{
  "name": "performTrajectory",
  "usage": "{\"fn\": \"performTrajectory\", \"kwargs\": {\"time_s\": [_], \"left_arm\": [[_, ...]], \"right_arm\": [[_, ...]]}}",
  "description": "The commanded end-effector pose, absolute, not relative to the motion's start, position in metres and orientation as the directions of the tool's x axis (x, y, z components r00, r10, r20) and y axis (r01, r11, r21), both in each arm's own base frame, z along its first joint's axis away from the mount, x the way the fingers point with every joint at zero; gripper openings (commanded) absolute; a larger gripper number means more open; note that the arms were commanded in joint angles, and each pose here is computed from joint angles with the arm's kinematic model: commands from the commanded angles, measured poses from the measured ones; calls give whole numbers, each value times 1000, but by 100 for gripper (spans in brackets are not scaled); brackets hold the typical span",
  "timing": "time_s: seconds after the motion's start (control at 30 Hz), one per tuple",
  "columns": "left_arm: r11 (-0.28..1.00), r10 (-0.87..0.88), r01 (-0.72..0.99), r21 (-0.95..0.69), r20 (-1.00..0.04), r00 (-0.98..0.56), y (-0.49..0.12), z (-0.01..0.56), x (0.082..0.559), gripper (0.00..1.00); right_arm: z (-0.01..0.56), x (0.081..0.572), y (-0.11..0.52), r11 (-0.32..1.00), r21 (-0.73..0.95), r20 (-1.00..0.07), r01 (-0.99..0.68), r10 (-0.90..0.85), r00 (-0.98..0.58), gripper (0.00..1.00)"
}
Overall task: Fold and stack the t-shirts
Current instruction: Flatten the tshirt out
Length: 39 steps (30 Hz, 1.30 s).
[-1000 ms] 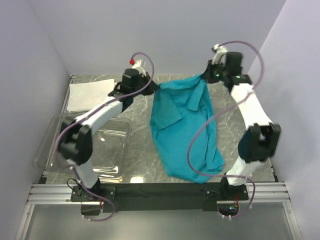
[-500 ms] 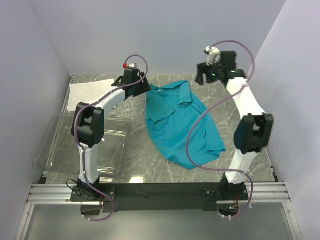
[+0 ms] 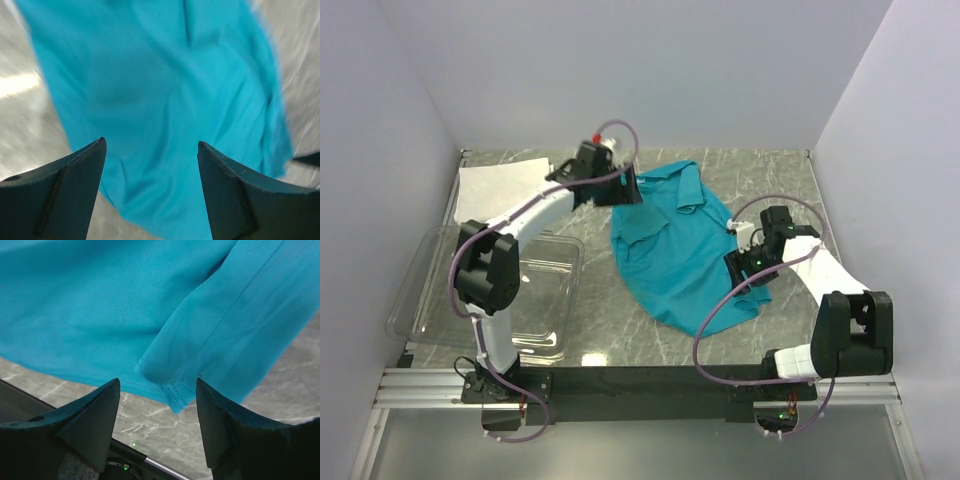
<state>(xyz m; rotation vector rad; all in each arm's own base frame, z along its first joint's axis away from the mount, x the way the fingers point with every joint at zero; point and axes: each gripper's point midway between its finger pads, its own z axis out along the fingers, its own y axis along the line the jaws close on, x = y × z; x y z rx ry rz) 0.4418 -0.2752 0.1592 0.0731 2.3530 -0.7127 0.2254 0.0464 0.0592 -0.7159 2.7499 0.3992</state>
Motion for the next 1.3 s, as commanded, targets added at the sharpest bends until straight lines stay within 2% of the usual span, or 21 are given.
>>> {"fn": "performTrajectory", "kwargs": {"time_s": [0.0, 0.2, 0.3, 0.33, 0.4, 0.53, 0.63, 0.8, 0.87, 0.9, 0.93, 0.97, 1.03, 1.07, 1.13, 1.17, 1.27], "left_arm": [[863, -55, 238, -445, -551, -833, -289, 134, 393, 78], [901, -69, 188, -391, -557, -828, -280, 113, 390, 78], [907, -79, 183, -379, -580, -810, -278, 115, 396, 78], [907, -77, 186, -378, -583, -809, -278, 116, 396, 78], [908, -80, 184, -377, -587, -806, -277, 117, 397, 78], [910, -73, 196, -367, -604, -793, -274, 125, 395, 78], [916, -60, 207, -345, -626, -777, -269, 133, 397, 78], [911, -27, 251, -326, -656, -754, -270, 144, 400, 79], [908, -18, 263, -325, -658, -753, -273, 145, 402, 79], [910, -10, 264, -320, -652, -758, -272, 144, 401, 79], [908, -4, 269, -320, -649, -761, -273, 143, 401, 79], [910, -3, 268, -318, -649, -761, -272, 142, 401, 79], [907, -9, 272, -323, -659, -753, -273, 146, 401, 79], [908, -10, 268, -323, -655, -755, -271, 144, 399, 79], [904, -21, 271, -329, -669, -743, -270, 150, 398, 79], [904, -20, 271, -331, -666, -746, -269, 148, 395, 80], [898, -13, 290, -330, -680, -733, -268, 153, 393, 82]], "right_arm": [[53, 240, 42, 876, 91, -344, -474, -419, -840, 68], [38, 250, 38, 897, 54, -307, -439, -403, -862, 62], [33, 253, 41, 894, 73, -288, -442, -406, -868, 51], [30, 252, 43, 891, 94, -275, -445, -407, -871, 42], [30, 254, 44, 891, 97, -277, -443, -404, -872, 32], [41, 267, 37, 899, 65, -305, -432, -395, -867, 0], [66, 300, 5, 931, -53, -378, -360, -353, -856, 0], [135, 372, -92, 960, -276, -570, -35, -193, -798, 0], [164, 395, -98, 960, -278, -627, -25, -201, -753, 0], [155, 400, -79, 975, -188, -614, -118, -210, -761, 0], [144, 381, -57, 974, -81, -546, -213, -222, -808, 9], [145, 377, -43, 953, -31, -531, -300, -270, -803, 18], [126, 351, -3, 897, 77, -467, -434, -353, -811, 44], [104, 330, 7, 873, 104, -415, -477, -398, -818, 49], [94, 312, 29, 843, 116, -418, -526, -439, -795, 57], [76, 291, 34, 840, 147, -372, -522, -442, -816, 58], [54, 270, 46, 849, 132, -328, -512, -450, -830, 59]]}}
